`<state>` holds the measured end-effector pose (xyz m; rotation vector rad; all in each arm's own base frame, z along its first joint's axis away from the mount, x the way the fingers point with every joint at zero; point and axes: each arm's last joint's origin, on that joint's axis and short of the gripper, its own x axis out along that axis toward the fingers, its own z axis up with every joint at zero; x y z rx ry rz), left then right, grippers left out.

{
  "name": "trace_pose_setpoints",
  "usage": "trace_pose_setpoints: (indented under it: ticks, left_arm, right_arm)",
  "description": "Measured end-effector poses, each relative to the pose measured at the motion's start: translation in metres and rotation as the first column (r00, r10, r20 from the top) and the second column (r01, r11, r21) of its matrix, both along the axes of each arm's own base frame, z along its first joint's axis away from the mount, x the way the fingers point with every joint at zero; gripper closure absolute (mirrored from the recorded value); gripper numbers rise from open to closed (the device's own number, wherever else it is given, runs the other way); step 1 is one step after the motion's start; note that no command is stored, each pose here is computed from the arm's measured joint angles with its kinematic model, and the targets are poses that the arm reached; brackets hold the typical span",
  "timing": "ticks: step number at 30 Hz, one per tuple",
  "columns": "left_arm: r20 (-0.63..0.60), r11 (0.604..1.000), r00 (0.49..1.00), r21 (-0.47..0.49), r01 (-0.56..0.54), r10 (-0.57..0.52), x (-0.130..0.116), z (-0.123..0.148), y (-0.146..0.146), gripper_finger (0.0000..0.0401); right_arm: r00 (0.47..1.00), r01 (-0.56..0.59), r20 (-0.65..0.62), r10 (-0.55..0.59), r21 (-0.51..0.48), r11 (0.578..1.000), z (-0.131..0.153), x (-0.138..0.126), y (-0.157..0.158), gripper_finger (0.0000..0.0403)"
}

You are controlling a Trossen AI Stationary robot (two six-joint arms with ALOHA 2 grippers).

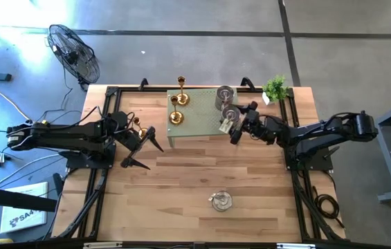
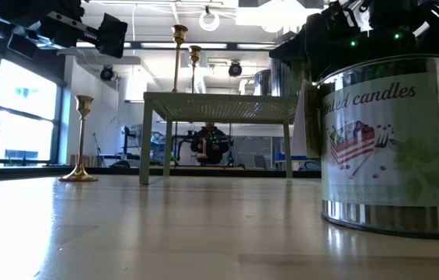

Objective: Pick & Place candle stick holders
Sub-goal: Put the left silver scented candle on the shelf

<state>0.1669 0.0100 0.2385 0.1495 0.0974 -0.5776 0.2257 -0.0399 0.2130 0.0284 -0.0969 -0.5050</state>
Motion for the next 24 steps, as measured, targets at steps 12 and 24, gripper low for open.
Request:
trace_pose_setpoints:
  ticks: [12,24]
  left_arm:
    - [0.000,1.000,1.000,0.000,0.000,0.000,0.000,0.000,0.000,0.0013]
    - [0.000,1.000,1.000,0.000,0.001,-0.001,0.000,0.000,0.000,0.0013]
  right_arm:
    - [0.997,-0.007,0.073,0.012,-0.061,0.998,0.009,-0.001,0.001,0.0003]
    - [0.989,-0.022,0.143,0.046,-0.160,0.987,0.022,-0.002,0.002,0.0003]
